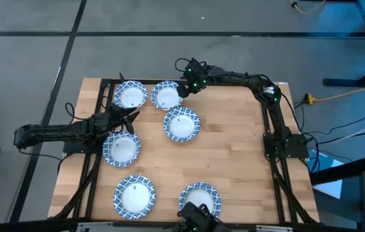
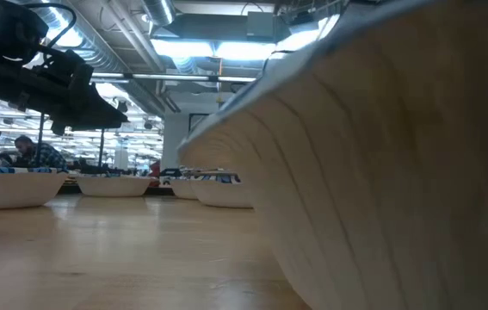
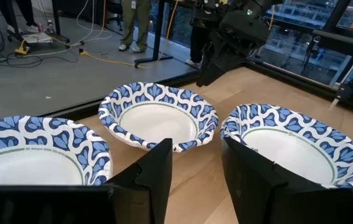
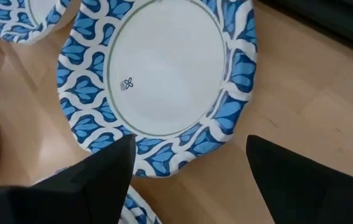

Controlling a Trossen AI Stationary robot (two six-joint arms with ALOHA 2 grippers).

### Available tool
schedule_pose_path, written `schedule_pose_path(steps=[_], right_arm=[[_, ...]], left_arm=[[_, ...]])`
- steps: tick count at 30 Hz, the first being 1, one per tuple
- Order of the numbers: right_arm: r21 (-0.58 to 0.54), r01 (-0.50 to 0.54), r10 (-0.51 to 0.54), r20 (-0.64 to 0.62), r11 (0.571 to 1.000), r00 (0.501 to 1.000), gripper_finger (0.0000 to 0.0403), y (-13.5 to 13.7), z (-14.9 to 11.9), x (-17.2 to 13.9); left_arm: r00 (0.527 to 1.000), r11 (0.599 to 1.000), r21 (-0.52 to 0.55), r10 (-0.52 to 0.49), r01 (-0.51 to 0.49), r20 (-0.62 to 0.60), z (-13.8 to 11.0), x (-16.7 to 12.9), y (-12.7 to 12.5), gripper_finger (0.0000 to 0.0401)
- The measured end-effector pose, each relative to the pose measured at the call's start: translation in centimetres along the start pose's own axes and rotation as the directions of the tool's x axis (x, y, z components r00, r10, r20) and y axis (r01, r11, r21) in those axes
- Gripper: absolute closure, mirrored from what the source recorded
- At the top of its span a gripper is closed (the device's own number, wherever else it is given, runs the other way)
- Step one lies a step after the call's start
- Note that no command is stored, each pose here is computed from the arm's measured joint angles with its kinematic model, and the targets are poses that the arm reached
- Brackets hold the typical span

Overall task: Nest bowls inside each other
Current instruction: Stack the white bowl on top of the white bowl

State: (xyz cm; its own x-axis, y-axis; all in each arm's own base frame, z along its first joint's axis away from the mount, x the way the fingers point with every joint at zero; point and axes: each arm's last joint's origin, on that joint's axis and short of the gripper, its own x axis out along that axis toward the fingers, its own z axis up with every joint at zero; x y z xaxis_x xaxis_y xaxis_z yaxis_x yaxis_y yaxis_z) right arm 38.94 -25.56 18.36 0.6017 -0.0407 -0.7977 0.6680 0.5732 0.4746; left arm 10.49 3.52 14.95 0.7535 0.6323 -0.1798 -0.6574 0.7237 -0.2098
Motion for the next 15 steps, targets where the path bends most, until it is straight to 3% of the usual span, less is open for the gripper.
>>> schedule_pose_path(steps=[5, 15], right_arm=[[0.027, 0.026, -0.026, -0.011, 0.999, 1.000, 0.0101, -0.25, -0.13, -0.03], [0.016, 0.037, -0.037, 0.009, 0.999, 0.999, 0.0156, 0.32, -0.11, -0.03]], left_arm=[[1.000, 1.000, 0.000, 0.000, 0.000, 0.000, 0.00, 0.00, 0.00, 0.0268], [1.000, 1.000, 0.000, 0.000, 0.000, 0.001, 0.01, 0.00, 0.00, 0.0268]])
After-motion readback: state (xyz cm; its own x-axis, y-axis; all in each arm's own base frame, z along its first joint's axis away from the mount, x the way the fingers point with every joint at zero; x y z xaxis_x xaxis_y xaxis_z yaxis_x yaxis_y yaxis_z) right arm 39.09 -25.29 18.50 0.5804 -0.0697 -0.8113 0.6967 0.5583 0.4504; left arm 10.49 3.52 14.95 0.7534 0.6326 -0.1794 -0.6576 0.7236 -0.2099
